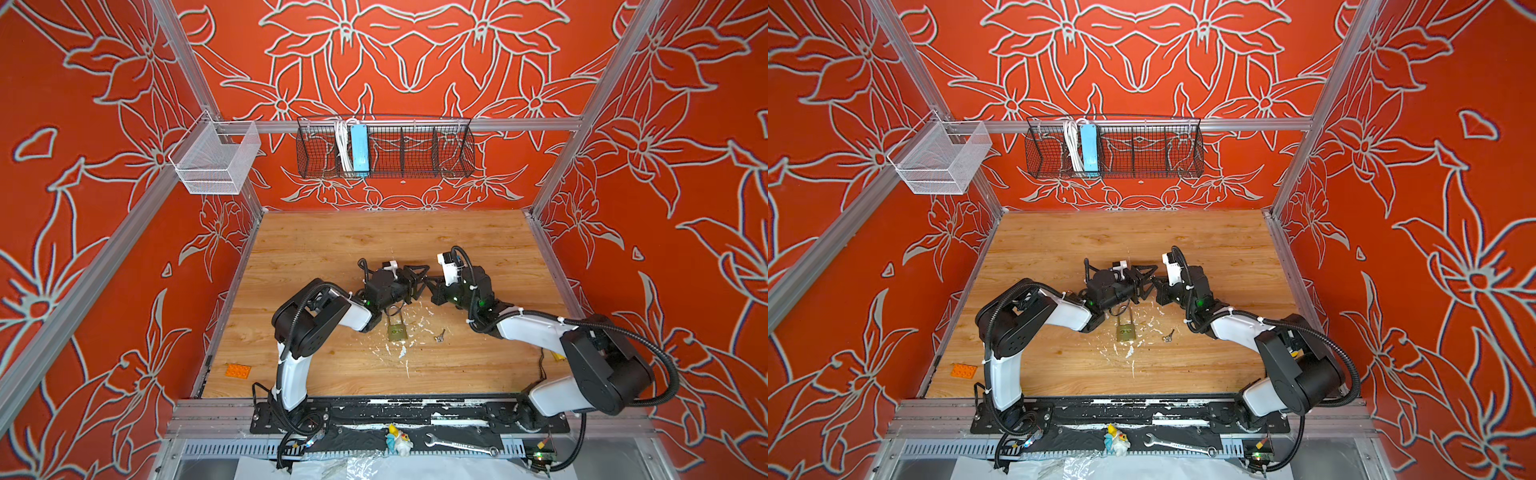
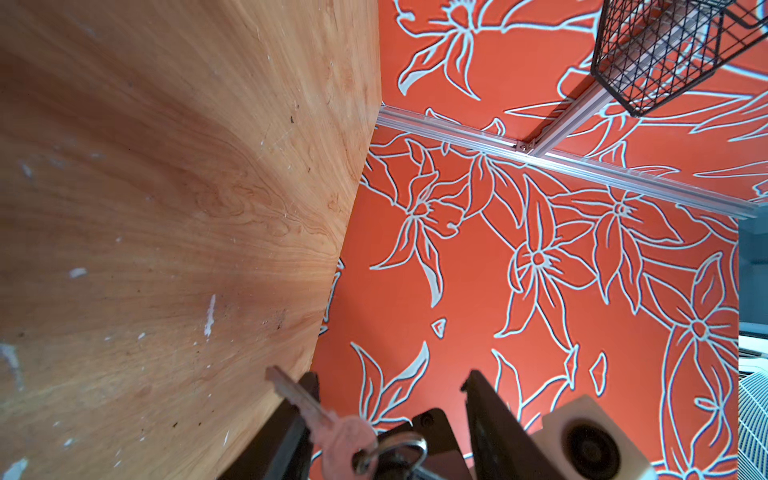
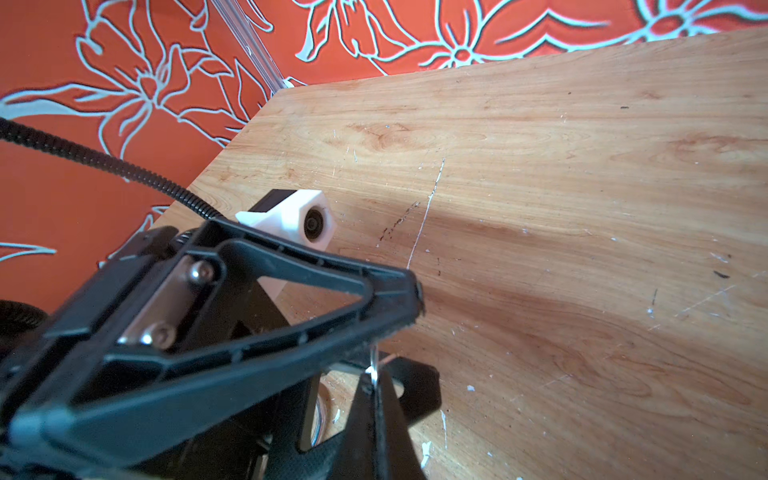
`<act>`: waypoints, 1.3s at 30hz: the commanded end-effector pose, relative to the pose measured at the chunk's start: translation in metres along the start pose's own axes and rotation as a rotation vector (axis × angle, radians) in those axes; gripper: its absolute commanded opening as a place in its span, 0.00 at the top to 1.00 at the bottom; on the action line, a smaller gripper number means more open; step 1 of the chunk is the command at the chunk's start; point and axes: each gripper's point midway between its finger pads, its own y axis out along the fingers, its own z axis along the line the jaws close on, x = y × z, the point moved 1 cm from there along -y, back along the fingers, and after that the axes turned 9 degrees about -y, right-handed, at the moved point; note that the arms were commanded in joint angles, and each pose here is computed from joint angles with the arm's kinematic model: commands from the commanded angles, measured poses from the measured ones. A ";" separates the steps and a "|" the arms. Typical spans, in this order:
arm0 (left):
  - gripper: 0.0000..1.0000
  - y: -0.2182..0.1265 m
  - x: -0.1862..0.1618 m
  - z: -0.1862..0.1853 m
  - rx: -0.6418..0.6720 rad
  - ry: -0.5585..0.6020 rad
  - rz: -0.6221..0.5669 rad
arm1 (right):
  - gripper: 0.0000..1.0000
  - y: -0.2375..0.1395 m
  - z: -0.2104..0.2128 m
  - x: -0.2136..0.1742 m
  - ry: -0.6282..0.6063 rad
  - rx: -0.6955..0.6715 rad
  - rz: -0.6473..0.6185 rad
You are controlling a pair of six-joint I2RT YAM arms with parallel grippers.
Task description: Unlock with the key
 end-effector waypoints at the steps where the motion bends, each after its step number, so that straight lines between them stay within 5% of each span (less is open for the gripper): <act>1: 0.51 0.001 -0.004 -0.010 -0.036 -0.002 -0.002 | 1.00 0.000 0.004 0.000 0.009 0.029 -0.014; 39: 0.80 -0.013 0.023 -0.015 -0.013 0.036 -0.095 | 1.00 -0.010 0.006 0.006 -0.007 0.024 -0.053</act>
